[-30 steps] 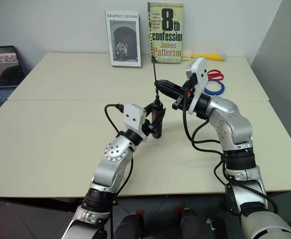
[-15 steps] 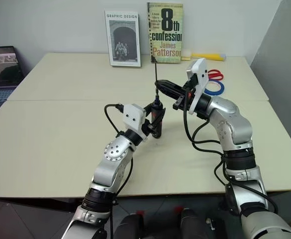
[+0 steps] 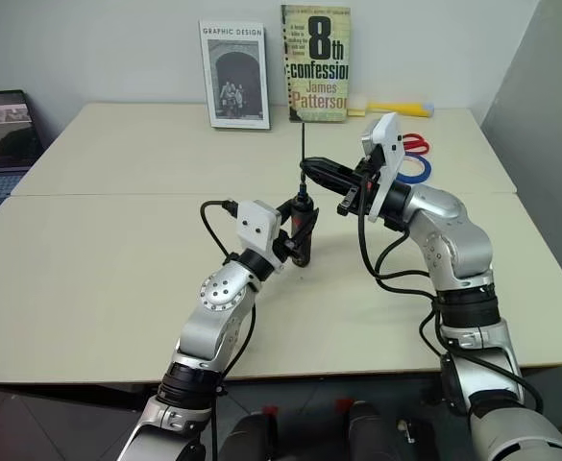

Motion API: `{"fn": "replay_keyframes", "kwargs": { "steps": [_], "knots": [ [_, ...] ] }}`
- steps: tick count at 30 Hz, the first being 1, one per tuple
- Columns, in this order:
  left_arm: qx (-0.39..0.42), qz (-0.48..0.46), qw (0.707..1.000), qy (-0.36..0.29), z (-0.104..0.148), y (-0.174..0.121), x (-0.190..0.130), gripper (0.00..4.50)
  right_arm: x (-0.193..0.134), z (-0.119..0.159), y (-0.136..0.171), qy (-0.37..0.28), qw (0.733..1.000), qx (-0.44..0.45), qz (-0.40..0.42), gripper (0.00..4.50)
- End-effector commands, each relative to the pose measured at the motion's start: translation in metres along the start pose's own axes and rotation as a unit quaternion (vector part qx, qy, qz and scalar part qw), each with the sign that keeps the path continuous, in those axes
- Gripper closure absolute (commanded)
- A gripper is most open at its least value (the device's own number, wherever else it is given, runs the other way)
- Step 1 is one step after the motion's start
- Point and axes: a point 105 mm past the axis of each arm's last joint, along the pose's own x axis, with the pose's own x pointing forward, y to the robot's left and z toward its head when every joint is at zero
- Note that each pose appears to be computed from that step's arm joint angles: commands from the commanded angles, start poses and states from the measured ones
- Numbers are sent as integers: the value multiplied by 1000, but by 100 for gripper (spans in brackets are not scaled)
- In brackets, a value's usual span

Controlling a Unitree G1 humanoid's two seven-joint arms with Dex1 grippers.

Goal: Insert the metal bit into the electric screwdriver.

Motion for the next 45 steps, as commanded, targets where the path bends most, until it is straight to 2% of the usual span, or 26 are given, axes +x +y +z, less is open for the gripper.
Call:
{"fn": "replay_keyframes", "kwargs": {
  "steps": [1,27,28,34,36,45],
  "knots": [
    [7,1,1000,-2,2,1,-1,286,3,11,1,-5,1000,-18,12,450],
    [10,1,1000,-2,2,2,-2,286,5,19,-6,-1,1000,-13,12,450],
    [10,1,1000,-2,2,2,-2,286,5,19,-6,-2,1000,-11,11,408],
    [11,-1,1000,-1,1,2,-2,286,4,20,-7,-3,1000,-13,10,288],
    [11,-1,1000,-2,2,2,-2,286,3,21,-7,-5,1000,-14,10,235],
    [12,-3,1000,-2,1,2,-1,286,4,26,-4,0,1000,-21,20,224]
  ]
}}
